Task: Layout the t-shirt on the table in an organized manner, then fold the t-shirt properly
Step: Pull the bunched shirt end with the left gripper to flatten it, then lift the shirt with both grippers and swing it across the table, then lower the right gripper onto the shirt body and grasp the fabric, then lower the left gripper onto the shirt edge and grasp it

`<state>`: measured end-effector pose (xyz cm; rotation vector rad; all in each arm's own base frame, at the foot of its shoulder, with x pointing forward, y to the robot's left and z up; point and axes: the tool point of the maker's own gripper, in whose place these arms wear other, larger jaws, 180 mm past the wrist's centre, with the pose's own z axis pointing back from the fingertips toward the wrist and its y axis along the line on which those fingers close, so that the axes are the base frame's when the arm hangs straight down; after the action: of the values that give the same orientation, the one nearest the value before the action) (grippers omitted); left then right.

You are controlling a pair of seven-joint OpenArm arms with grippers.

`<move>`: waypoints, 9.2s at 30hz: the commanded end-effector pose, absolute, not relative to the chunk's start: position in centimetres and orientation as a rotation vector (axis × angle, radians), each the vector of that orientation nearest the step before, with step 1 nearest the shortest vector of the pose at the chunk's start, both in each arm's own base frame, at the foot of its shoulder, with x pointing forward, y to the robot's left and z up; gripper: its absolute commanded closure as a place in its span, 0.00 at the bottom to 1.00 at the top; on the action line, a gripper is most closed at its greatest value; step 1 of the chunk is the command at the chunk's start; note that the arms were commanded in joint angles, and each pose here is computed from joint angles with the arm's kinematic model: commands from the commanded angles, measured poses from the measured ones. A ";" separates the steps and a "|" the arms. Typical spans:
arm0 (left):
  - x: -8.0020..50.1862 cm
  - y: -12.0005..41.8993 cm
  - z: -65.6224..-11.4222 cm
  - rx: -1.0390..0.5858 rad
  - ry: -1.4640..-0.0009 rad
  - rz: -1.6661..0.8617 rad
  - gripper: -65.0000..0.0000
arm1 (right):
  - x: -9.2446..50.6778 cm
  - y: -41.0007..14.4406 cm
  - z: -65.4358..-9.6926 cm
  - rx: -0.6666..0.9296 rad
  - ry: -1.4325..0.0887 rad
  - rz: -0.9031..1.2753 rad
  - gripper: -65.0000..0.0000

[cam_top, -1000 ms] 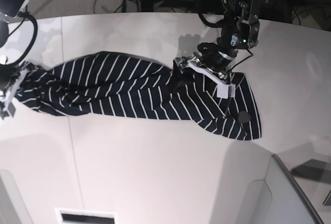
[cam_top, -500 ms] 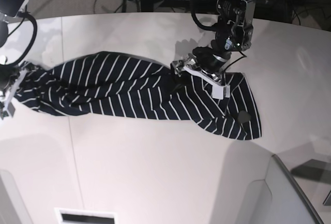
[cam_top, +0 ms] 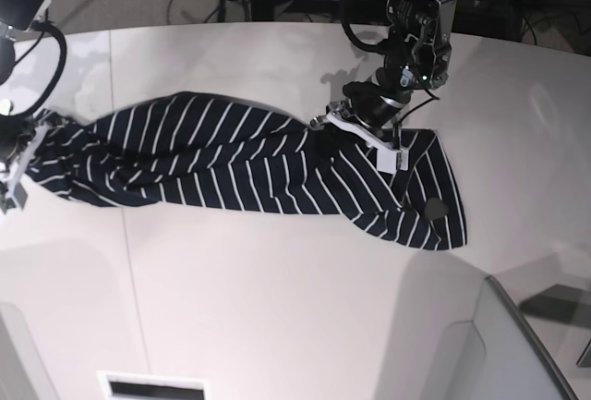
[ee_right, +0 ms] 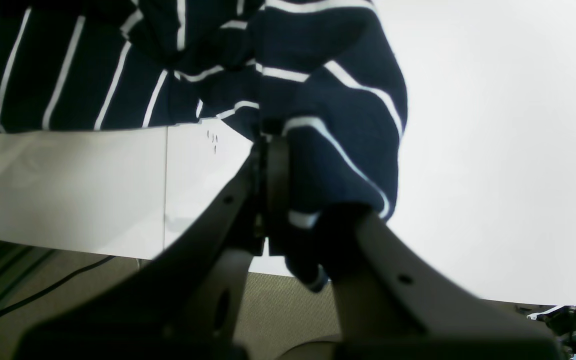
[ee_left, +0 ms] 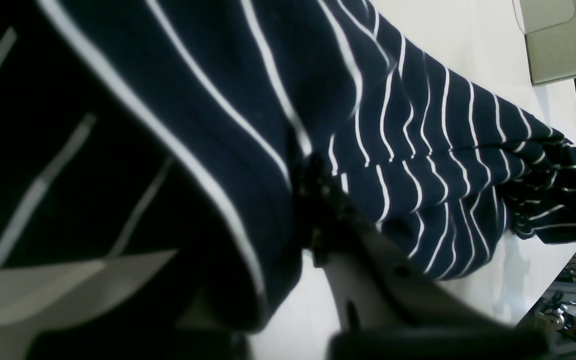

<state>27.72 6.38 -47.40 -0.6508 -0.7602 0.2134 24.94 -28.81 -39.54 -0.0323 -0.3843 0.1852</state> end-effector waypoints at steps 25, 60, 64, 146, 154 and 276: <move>27.0 14.3 -35.1 -0.456 -1.089 0.069 1.00 | 24.0 -26.8 -34.5 -0.149 -0.511 0.316 1.00; 41.5 14.9 -31.5 -0.235 -1.013 -0.173 1.00 | 43.1 -27.2 -28.3 -0.069 -0.633 0.335 1.00; 40.4 14.8 -32.7 -0.241 -1.001 -0.166 1.00 | 40.0 -27.3 -32.0 -0.064 -0.554 0.338 1.00; 43.3 7.0 -39.7 -0.313 -0.982 -0.237 1.00 | 25.9 -27.4 -43.3 0.028 -0.429 0.216 1.00; 42.0 11.1 -40.6 -0.259 -0.978 -0.195 1.00 | 25.6 -29.2 -42.2 -0.012 -0.436 0.175 0.64; 25.4 28.4 -48.9 0.158 -0.811 -0.017 1.00 | 35.2 -15.8 -38.6 0.160 -0.873 -0.045 0.99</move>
<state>25.80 27.49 -48.78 0.1258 -0.8452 -0.0045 34.25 -15.38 -39.95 0.1631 -0.8246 -0.0497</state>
